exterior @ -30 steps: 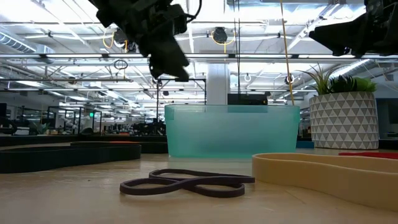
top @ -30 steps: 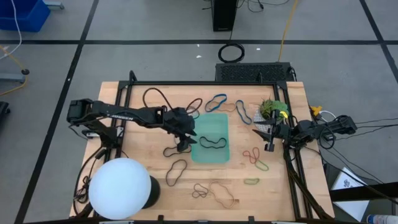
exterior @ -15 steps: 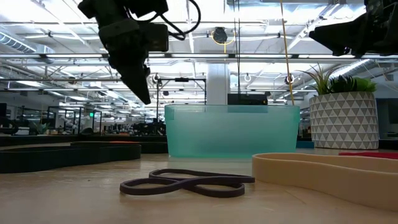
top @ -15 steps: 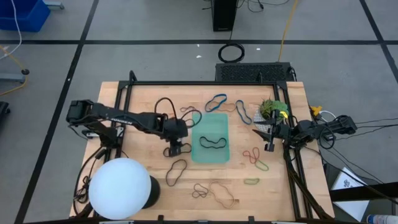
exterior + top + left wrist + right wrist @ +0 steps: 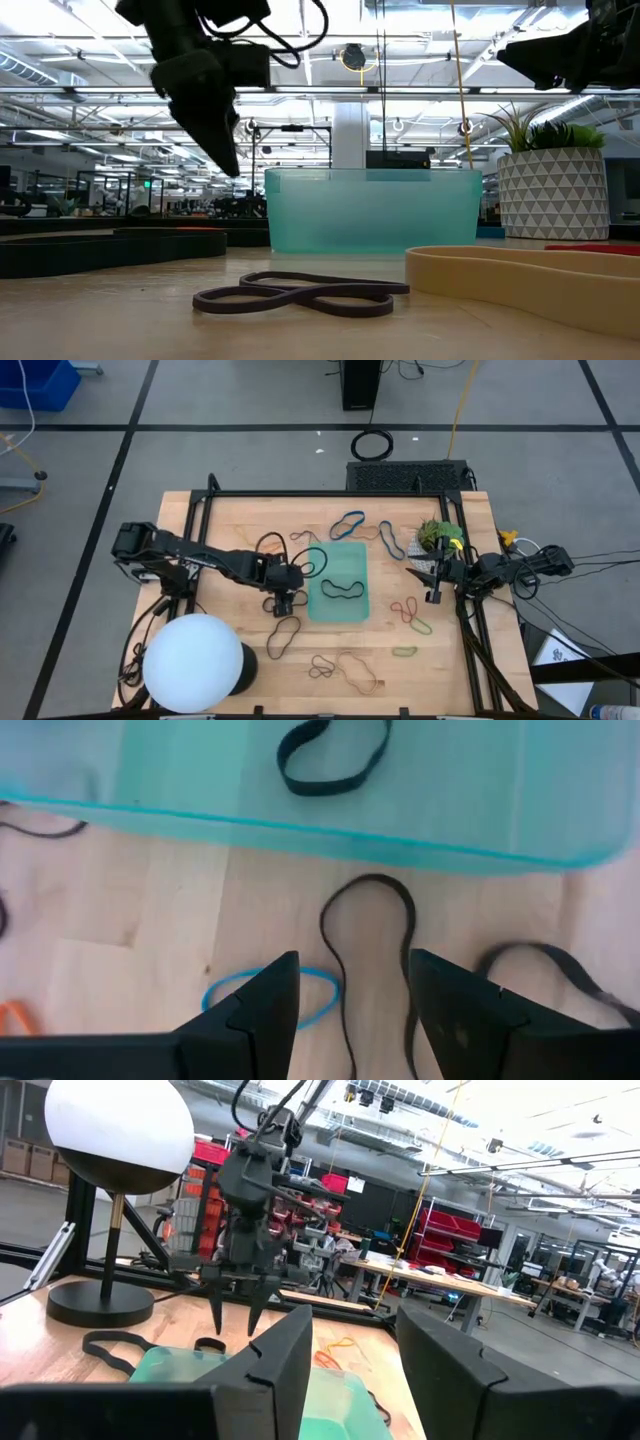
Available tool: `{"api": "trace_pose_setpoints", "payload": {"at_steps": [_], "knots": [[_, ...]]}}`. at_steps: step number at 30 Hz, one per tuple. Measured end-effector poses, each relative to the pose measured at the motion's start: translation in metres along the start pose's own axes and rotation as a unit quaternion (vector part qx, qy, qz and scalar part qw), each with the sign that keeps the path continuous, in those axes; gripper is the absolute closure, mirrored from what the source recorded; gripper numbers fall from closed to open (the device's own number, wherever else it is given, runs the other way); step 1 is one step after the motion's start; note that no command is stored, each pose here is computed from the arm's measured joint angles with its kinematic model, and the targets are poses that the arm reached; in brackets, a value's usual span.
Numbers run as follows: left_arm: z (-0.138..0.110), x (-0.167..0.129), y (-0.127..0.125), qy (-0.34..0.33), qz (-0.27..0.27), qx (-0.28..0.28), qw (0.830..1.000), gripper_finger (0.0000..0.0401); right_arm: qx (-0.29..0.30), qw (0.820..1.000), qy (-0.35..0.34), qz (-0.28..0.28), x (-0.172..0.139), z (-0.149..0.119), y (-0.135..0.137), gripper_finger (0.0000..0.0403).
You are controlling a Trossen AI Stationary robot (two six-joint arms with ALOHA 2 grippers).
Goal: Pick and place rubber bands into bin
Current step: Put the black rubber band into the green bin
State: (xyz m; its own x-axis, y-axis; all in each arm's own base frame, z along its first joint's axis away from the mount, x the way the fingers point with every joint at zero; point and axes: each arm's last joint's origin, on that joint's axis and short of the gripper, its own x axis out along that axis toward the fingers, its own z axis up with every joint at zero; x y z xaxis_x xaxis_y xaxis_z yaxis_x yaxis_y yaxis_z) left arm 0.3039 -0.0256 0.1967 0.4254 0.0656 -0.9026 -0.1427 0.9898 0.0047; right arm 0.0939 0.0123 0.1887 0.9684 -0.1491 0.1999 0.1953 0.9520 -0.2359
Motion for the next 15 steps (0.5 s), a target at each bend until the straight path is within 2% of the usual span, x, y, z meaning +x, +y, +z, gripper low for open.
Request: {"api": "trace_pose_setpoints", "payload": {"at_steps": [7, 15], "knots": [[-0.002, 0.028, 0.003, 0.035, 0.009, -0.004, 0.999, 0.0203, -0.001, 1.0, 0.003, 0.001, 0.0, -0.001, 0.0, 0.0261], [-0.002, 0.048, 0.002, 0.044, 0.001, -0.011, 0.999, 0.0203, -0.002, 1.0, 0.004, 0.001, 0.0, -0.001, 0.0, 0.0261]]}}
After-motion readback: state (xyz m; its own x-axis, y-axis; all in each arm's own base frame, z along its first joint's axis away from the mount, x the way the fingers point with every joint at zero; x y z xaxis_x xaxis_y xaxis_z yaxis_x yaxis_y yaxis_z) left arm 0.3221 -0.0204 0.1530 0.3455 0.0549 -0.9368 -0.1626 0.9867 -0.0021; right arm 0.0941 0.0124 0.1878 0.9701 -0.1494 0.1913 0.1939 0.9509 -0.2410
